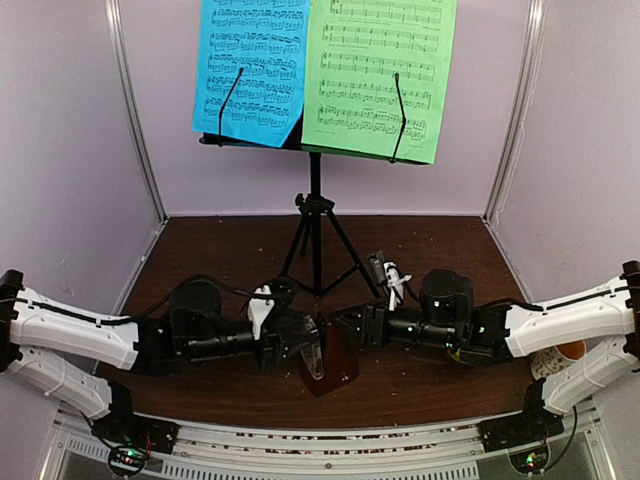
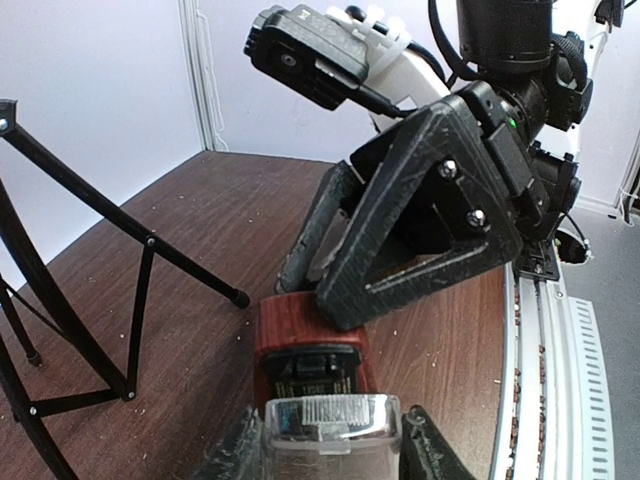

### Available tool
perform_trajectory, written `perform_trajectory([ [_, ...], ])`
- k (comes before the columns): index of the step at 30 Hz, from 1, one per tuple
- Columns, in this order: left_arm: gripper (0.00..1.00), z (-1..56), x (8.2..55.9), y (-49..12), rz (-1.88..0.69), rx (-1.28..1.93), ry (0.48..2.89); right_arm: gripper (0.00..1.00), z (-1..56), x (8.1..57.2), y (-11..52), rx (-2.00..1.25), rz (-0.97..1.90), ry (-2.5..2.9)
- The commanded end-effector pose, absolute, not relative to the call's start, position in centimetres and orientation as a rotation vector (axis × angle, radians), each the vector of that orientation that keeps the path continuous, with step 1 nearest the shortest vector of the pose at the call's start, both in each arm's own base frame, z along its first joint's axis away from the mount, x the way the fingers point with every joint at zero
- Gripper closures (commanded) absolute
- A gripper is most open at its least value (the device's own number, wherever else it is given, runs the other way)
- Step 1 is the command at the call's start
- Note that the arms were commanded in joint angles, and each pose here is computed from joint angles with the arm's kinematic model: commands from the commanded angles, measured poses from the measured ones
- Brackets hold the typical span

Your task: Set up the instrument practice props

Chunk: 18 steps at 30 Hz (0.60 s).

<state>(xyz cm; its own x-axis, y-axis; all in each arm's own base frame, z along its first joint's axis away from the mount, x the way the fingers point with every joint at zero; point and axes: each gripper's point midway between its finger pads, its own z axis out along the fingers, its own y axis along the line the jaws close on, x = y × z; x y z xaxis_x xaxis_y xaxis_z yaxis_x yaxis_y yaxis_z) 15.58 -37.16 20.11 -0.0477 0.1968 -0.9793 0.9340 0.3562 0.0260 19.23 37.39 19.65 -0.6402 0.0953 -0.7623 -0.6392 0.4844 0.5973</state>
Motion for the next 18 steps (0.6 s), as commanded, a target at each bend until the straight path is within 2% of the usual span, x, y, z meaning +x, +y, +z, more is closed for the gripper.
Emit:
perform_trajectory([
  [1,0.92,21.4,15.4,-36.2,-0.856,1.014,1.504,0.47,11.9,19.1,34.2,-0.488,0.97,2.203],
  [11,0.92,20.4,17.9,-31.1,-0.759,0.883,1.705,0.45,12.8,18.7,35.1,-0.518,1.042,2.171],
  [18,0.93,18.8,23.4,-23.1,-0.518,0.591,2.018,0.45,13.0,18.6,35.3,-0.517,1.06,2.164],
])
